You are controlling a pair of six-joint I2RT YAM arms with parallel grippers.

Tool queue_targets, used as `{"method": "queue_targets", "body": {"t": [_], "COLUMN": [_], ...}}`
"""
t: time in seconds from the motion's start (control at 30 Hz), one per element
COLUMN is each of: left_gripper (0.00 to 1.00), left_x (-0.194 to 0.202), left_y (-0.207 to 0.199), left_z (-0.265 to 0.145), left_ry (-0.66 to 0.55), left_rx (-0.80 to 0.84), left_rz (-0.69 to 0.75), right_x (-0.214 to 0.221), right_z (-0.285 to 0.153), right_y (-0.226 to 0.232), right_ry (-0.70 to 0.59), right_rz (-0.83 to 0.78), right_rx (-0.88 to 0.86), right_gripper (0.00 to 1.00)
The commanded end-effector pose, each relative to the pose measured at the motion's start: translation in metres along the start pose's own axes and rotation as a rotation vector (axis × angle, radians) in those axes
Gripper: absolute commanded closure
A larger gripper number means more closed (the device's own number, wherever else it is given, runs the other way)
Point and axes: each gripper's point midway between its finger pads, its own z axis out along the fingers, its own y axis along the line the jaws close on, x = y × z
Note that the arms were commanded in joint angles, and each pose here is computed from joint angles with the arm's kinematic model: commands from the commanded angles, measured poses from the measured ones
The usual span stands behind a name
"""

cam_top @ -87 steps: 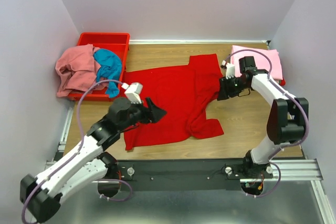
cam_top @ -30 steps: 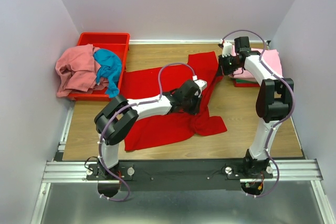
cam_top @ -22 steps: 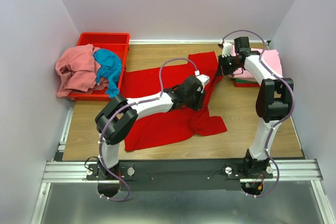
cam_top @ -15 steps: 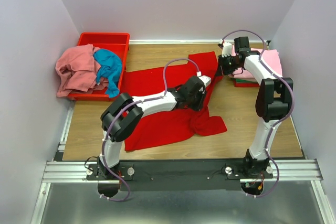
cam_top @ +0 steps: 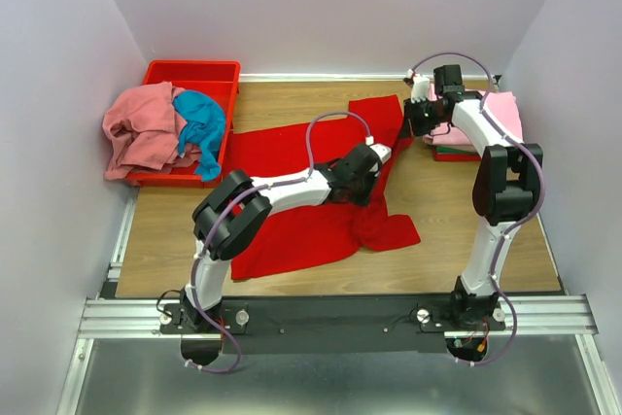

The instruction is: Fold and stack the t-shirts

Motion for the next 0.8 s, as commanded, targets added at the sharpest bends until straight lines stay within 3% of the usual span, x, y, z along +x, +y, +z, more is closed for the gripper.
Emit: {"method": "queue_targets", "body": {"t": [0.0,0.27,0.53,0.77], "left_gripper": [1.00,1.00,1.00,1.00], "left_x": [-0.040,-0.072,-0.044,-0.034], "left_y": [-0.012,-0.022,0.000,-0.004], "left_z": [-0.030,-0.072,-0.059,-0.062], "left_ry": [-0.148,-0.296,-0.253,-0.249], "left_rx": [0.029,0.226,0.378,0.484], "left_rz": [-0.003,-0.105,-0.242,-0.246], "right_x": [-0.014,-0.032,-0.050,-0.066], "right_z": [0.001,0.004,0.027,0.038], "right_y": [0.002,0.004,0.017,0.030], "right_ry": [-0.023,-0.048,-0.055,-0.071], "right_rz": [-0.008,-0.004,-0.030,-0.065], "right_rx": [-0.018,-0.034,-0.058,-0.072], "right_gripper": [0.98,0.98,0.98,0.97]}}
